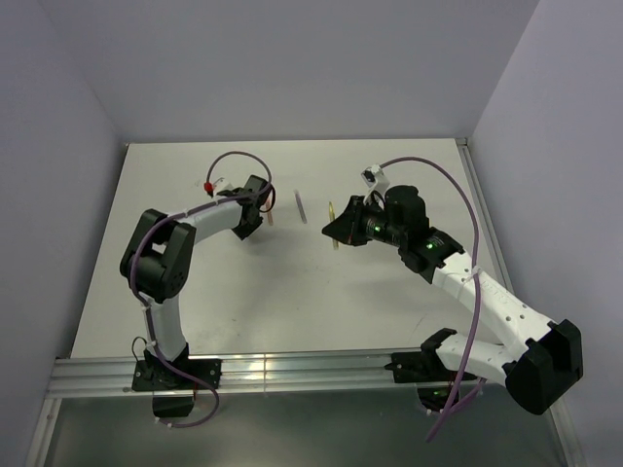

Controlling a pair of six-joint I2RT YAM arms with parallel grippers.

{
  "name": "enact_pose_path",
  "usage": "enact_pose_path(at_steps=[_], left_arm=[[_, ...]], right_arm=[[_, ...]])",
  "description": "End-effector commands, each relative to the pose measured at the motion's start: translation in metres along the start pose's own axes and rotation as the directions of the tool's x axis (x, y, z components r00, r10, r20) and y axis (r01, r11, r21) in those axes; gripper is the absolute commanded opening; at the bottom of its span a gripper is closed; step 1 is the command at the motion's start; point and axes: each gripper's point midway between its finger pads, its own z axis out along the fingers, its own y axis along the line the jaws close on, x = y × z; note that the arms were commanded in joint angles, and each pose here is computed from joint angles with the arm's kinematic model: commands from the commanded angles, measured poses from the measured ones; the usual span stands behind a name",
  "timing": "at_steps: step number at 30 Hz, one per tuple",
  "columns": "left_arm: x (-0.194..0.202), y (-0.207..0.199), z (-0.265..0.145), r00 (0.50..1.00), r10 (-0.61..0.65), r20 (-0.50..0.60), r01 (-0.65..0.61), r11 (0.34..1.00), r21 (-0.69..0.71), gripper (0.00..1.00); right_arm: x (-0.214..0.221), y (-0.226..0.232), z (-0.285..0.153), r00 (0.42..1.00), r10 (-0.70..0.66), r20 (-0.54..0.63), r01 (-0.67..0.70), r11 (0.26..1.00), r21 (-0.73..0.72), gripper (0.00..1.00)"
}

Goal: Insert the pens into the pen caps

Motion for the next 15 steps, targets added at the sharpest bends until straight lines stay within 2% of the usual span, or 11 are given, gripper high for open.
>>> enact_pose_path(at_steps=[1,3,10,13,14,15], left_arm=[[0.0,-0.003,0.006,1.0,-0.009,-0.015,0.009,1.0,-0.005,0.34],[0.006,0.001,0.011,0.999,-0.002,-0.037,0.001,1.0,-0.017,0.3],[0.018,0.012,0.021,0.996,0.028,-0.084,-0.032,0.998,-0.048,0.32],[0.023,0.013,0.025,0.993,0.04,-0.112,-0.044,0.998,-0.035,0.21],[0.029,0.016,0.028,0.99,0.048,-0.131,-0.053,0.998,-0.03,0.06],[0.031,0.016,0.028,0.988,0.047,-0.148,-0.05,0.999,-0.016,0.0]], right_arm=[[-0.009,0.009,-0.005,0.999,-0.026,0.035,0.028,0.998,-0.048,0.0],[-0.01,0.011,-0.006,0.999,-0.024,0.04,0.026,0.998,-0.056,0.0],[-0.015,0.012,-0.009,0.998,-0.026,0.055,0.029,0.998,-0.063,0.0],[-0.015,0.014,-0.009,0.998,-0.025,0.05,0.029,0.996,-0.078,0.0],[-0.014,0.014,-0.008,0.999,-0.025,0.043,0.029,0.996,-0.081,0.0],[-0.015,0.015,-0.009,0.999,-0.028,0.045,0.031,0.996,-0.084,0.0]])
